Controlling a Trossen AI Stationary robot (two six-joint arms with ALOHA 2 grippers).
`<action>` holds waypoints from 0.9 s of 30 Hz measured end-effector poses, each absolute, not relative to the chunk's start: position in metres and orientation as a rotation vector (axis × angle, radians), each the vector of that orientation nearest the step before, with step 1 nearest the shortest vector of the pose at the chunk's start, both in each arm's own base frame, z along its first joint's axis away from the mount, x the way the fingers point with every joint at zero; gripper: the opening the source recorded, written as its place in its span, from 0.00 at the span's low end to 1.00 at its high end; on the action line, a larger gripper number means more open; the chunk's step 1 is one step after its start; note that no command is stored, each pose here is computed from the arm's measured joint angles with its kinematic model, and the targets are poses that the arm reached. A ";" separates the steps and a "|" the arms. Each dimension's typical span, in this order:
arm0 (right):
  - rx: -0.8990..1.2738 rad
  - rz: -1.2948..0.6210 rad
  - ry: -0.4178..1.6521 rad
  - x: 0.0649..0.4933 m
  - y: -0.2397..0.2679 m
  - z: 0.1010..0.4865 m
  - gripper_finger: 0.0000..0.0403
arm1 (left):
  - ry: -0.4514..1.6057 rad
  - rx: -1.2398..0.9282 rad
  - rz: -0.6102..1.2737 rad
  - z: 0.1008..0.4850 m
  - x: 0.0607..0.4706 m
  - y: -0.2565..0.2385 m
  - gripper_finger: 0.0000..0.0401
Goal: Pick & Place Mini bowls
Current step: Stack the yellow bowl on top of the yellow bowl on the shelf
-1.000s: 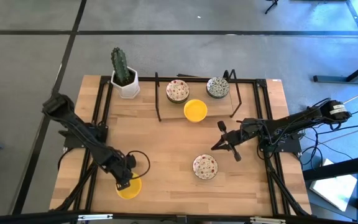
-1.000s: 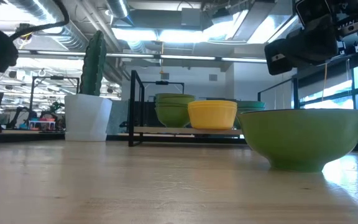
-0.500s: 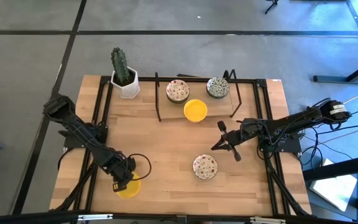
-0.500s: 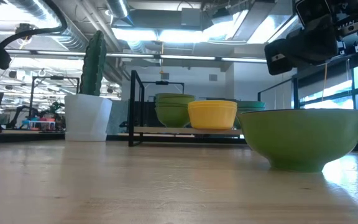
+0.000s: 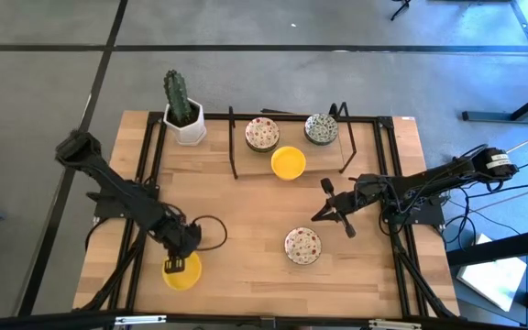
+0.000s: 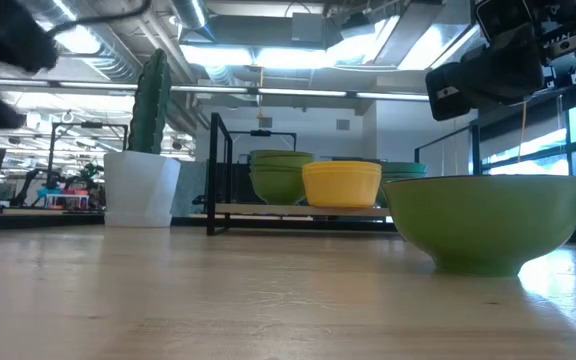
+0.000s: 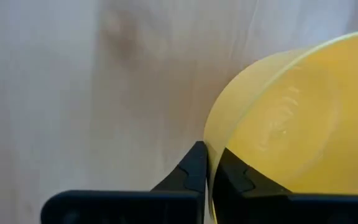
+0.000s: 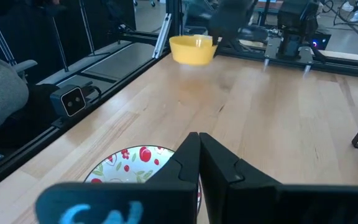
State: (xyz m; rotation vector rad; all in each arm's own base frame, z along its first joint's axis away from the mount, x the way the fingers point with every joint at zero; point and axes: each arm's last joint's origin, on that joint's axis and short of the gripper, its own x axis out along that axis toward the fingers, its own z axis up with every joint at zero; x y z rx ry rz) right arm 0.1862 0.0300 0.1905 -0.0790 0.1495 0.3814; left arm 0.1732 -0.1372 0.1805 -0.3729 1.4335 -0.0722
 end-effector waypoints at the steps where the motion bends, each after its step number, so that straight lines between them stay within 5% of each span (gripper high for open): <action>1: -0.079 0.381 0.149 0.186 0.030 0.190 0.02 | 1.404 -0.374 -0.080 0.186 0.173 -0.134 0.01; 18: -0.082 0.382 0.149 0.186 0.030 0.190 0.02 | 0.693 -0.173 -0.083 0.293 0.128 -0.060 0.01; 27: -0.100 0.383 0.145 0.186 0.030 0.190 0.02 | 0.498 -0.319 0.081 0.252 0.094 -0.030 0.01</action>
